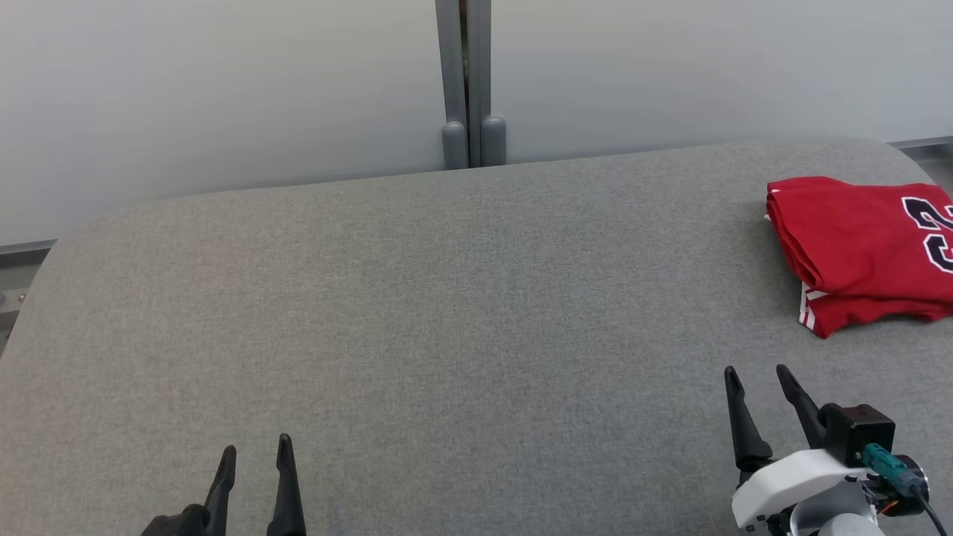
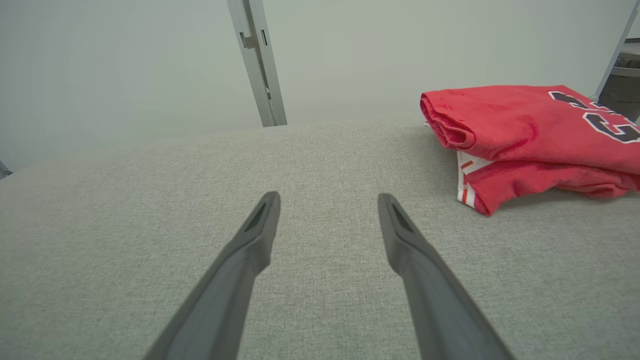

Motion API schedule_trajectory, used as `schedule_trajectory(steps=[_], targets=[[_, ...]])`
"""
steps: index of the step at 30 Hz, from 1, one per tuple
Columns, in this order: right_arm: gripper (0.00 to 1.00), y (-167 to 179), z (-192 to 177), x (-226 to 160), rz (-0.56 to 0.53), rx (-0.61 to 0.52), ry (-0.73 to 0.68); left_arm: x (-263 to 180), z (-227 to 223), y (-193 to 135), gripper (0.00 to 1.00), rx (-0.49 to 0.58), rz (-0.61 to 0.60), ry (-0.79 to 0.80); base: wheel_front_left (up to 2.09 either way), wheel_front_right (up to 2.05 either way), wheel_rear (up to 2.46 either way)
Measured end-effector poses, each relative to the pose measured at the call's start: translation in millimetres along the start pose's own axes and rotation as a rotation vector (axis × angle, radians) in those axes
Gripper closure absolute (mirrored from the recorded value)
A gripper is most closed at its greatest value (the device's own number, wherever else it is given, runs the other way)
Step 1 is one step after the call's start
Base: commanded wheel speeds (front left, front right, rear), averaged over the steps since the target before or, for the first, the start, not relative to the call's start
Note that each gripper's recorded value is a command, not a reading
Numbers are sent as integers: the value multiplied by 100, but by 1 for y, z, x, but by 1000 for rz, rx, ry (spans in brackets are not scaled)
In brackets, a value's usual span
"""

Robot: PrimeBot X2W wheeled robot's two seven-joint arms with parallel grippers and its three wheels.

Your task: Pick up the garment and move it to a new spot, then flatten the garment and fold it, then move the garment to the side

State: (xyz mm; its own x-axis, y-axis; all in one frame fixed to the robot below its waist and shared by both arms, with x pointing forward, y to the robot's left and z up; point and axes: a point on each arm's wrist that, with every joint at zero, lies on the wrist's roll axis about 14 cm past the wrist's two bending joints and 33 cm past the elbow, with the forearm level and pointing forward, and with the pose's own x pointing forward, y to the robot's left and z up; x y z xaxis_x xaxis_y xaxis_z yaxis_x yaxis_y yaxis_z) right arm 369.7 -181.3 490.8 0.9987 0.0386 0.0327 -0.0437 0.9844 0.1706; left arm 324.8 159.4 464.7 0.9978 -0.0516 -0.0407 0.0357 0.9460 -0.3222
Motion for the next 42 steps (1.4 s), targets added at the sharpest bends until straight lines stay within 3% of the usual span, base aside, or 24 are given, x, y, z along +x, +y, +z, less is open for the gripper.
schedule_trajectory(steps=[13,14,21,42], targets=[[0,13,1,-1,36,17,-6,-3,-4,-5,0,-1,-12,10,0,0,0],[100,13,1,-1,38,18,-4,-3,-4,-4,100,-1,-10,12,0,0,0],[100,10,-24,-11,11,61,76,-8,-22,2,100,-31,17,74,0,0,0],[100,-5,-20,-7,-84,413,84,5,-13,18,100,-352,102,76,0,0,0]])
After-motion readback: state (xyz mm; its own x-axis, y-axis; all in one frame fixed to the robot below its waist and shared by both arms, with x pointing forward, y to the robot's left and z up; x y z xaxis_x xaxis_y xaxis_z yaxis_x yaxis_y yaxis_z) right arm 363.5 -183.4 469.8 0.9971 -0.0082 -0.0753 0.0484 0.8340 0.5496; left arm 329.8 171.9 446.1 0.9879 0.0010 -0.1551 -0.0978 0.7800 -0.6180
